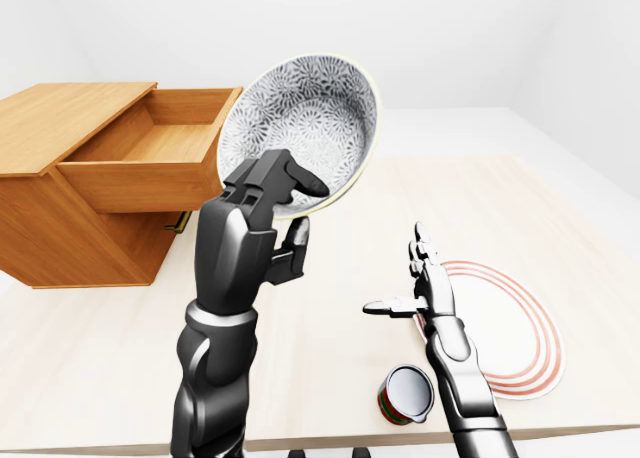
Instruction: Put the bowl on top of the cabinet.
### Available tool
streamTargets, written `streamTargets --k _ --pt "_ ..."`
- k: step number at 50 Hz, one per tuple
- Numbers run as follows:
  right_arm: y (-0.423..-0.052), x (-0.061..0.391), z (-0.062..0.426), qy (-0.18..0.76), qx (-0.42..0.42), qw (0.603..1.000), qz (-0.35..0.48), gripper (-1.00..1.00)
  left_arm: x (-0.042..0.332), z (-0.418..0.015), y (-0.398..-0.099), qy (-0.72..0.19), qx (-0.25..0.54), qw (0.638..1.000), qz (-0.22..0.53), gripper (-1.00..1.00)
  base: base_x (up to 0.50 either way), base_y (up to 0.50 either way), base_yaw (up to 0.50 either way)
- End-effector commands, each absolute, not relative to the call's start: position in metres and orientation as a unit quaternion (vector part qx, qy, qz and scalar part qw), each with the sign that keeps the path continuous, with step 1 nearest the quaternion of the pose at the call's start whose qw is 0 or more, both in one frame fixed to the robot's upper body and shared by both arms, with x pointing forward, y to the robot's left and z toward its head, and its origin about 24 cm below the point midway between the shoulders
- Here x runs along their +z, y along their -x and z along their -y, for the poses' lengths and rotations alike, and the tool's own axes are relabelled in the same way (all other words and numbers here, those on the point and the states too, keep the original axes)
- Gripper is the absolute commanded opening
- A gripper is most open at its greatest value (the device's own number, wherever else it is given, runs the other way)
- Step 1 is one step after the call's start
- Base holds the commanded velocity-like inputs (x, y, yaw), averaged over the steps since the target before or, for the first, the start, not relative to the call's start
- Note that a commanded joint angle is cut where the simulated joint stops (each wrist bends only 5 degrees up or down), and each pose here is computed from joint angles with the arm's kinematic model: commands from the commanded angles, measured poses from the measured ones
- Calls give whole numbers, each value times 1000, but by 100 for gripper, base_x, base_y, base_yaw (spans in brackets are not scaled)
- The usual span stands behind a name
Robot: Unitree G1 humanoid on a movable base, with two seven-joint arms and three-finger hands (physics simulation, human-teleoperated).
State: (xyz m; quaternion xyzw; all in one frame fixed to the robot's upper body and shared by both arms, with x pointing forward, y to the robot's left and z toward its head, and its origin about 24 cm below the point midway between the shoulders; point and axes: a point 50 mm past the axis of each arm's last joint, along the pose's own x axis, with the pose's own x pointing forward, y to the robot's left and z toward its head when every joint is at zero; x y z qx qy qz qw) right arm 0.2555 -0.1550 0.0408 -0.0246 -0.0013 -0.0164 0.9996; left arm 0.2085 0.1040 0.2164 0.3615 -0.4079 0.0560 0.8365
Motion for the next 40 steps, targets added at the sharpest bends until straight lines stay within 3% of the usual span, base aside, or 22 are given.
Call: streamTargets --k 1,14,28,40 --pt "-256 40 154 25 -15 1000 1 100 252 -115 -199 -353 85 813 454 -99 0 0 0" --pt "-255 40 154 26 -16 1000 1 100 275 -128 -205 -349 115 806 465 -99 0 0 0" --pt "-254 41 155 27 -15 1000 2 100 317 -151 -221 -356 163 762 515 -99 0 0 0" --pt "-254 43 154 28 -14 1000 4 100 343 -192 -255 -362 229 760 490 -98 0 0 0"
